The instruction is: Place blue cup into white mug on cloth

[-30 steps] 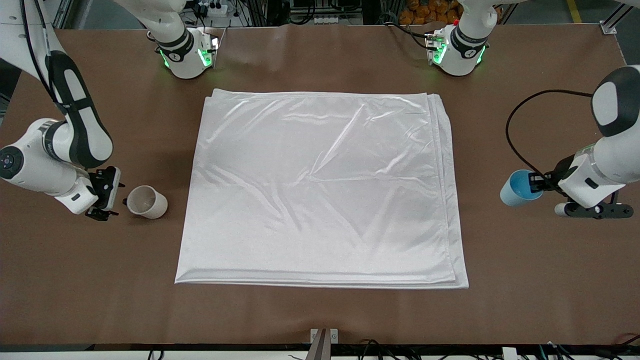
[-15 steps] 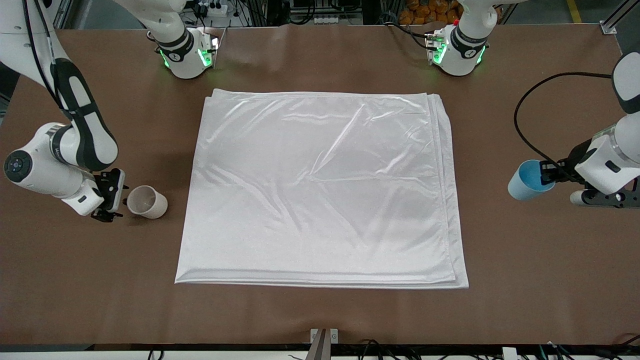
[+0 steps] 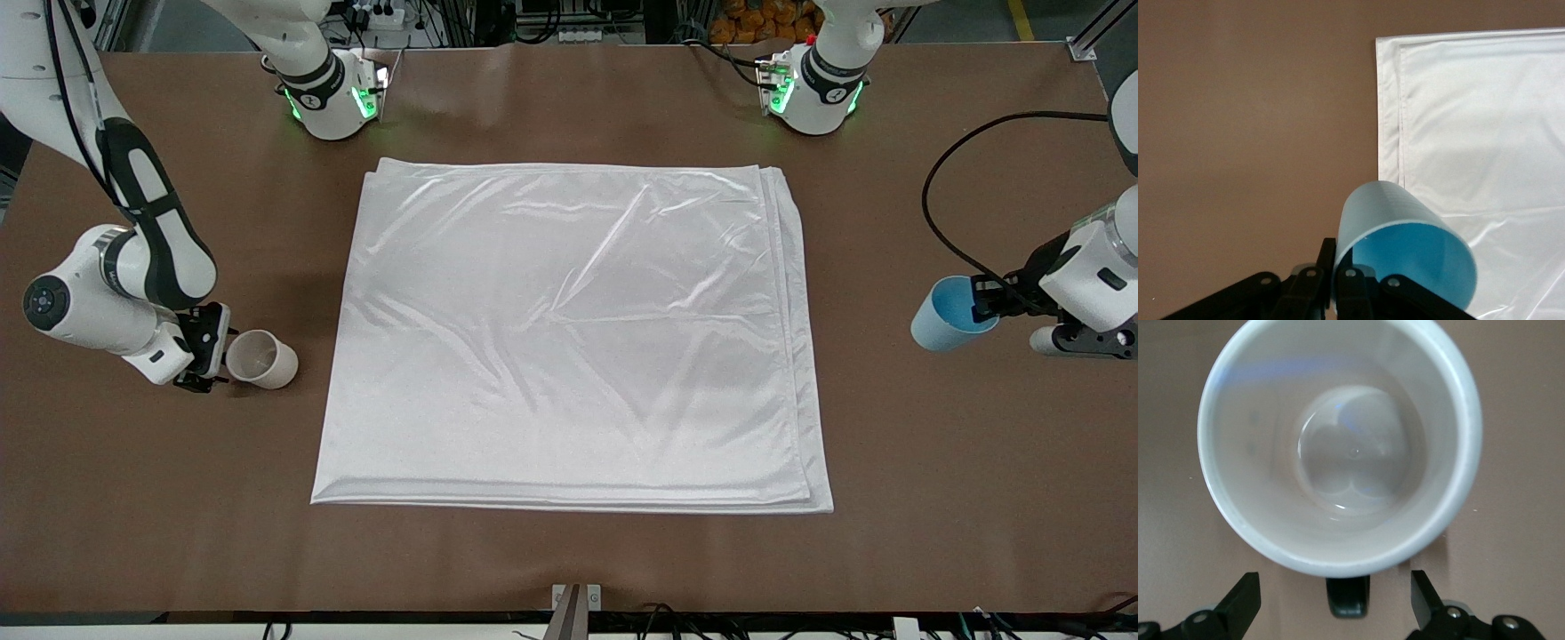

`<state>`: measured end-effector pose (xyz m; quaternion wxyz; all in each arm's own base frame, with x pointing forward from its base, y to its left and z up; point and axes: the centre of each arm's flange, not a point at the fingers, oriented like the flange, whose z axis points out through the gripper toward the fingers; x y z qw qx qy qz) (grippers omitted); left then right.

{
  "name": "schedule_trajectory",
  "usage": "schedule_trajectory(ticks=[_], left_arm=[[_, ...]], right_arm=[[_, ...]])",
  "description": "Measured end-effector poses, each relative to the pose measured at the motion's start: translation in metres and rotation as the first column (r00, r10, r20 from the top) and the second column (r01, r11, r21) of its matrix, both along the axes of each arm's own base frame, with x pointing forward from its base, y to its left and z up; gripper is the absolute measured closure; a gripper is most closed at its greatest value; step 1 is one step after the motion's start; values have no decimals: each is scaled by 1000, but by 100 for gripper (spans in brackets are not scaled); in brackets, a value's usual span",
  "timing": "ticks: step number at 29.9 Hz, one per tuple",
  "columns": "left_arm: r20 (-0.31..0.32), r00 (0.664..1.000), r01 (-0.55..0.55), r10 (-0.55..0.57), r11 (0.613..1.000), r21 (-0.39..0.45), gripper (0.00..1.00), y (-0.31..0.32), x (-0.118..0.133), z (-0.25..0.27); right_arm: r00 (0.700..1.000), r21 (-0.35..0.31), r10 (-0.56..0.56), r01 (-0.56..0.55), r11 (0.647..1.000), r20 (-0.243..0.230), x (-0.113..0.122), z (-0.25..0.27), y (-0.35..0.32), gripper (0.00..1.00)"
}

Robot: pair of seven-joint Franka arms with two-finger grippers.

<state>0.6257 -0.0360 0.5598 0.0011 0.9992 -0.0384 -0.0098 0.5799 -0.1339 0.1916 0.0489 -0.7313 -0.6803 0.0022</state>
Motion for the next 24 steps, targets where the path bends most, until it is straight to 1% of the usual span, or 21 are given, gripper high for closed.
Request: schedule_trajectory(ticks=[6, 10, 13, 15, 18, 19, 21, 23, 24], left_arm=[[0, 1000, 18, -18, 1000, -4, 95, -10, -1, 0], [-3, 1000, 31, -31, 999, -7, 95, -18, -1, -1], [-9, 999, 40, -40, 999, -8, 95, -23, -1, -4], [-12, 999, 45, -45, 999, -9, 95, -26, 0, -7], [-21, 998, 52, -52, 999, -10, 95, -30, 1, -12], [-24, 998, 54, -54, 998, -10, 95, -32, 2, -14], [-29, 998, 59, -59, 998, -10, 95, -35, 3, -17], [-34, 997, 63, -63, 998, -11, 95, -38, 3, -20], [-36, 997, 65, -65, 998, -11, 95, -39, 4, -22]], right_arm=[[1000, 3, -3, 3, 1000, -5, -2, -3, 0, 3], [1000, 8, -9, 9, 1000, -5, -2, -3, 0, 8], [1000, 16, -21, 21, 1000, -4, -2, -3, 0, 8], [1000, 22, -28, 28, 999, -5, -2, -3, 0, 14], [1000, 24, -30, 31, 999, -5, -3, -3, 0, 29], [1000, 25, -30, 31, 999, -6, -3, -3, 0, 32], [1000, 25, -30, 30, 999, -6, -3, -3, 0, 33], [1000, 26, -30, 30, 999, -6, -3, -4, -1, 40], [1000, 26, -30, 31, 999, -7, -3, -4, -1, 40]])
